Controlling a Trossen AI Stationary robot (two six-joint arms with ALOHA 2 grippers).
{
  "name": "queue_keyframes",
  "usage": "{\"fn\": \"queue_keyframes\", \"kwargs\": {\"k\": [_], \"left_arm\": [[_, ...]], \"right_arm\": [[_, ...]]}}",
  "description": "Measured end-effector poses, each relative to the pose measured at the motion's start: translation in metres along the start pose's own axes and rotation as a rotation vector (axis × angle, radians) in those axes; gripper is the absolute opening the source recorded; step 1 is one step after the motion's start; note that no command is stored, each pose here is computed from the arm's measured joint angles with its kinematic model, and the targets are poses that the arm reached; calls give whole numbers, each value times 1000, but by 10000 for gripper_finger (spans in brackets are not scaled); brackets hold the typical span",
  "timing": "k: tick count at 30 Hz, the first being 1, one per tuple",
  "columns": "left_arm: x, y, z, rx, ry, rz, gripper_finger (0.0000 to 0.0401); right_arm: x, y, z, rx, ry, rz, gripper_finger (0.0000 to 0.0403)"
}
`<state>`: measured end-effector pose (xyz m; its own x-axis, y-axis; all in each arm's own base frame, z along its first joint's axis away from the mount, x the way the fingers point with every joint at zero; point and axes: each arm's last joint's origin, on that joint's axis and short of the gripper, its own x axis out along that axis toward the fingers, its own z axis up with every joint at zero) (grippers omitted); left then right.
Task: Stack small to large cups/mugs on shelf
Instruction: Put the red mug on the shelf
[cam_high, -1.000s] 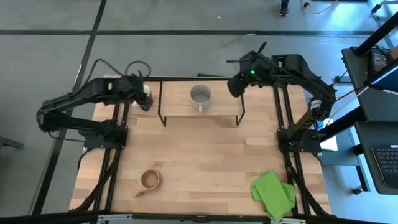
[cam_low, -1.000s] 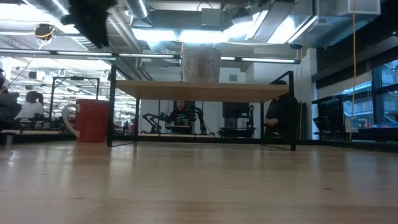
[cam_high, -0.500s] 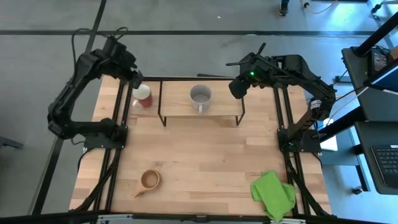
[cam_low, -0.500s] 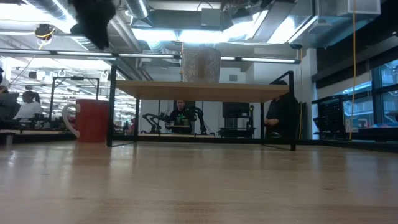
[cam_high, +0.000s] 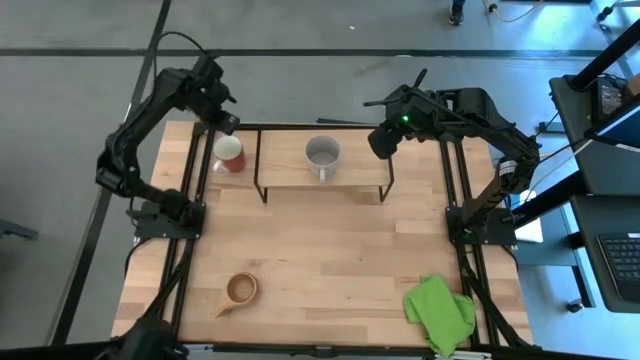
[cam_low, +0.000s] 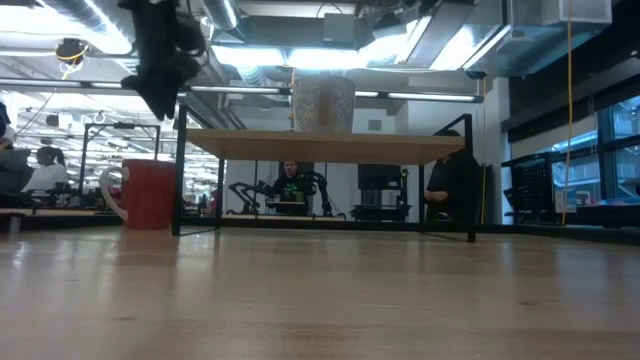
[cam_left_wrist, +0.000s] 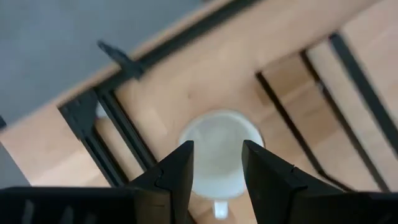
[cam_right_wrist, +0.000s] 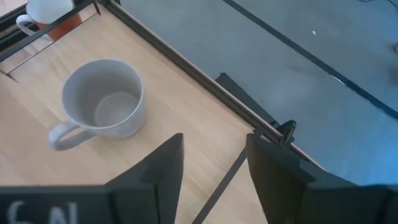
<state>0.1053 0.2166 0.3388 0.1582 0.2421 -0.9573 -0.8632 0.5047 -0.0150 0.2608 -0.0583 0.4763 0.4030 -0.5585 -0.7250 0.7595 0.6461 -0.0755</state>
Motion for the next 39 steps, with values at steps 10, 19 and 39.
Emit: {"fn": "queue_keyframes", "kwargs": {"k": [10,19,39], "left_arm": [[36,2,12,-43,194,23,130],[53,1,19,-181,248,53,130],[47,-19,-30,-444,125,77,130]], "right_arm": [[0,0,0,4,0,0,175],[0,0,0,4,0,0,175],[0,1,2,-124,-23,10,175]]}}
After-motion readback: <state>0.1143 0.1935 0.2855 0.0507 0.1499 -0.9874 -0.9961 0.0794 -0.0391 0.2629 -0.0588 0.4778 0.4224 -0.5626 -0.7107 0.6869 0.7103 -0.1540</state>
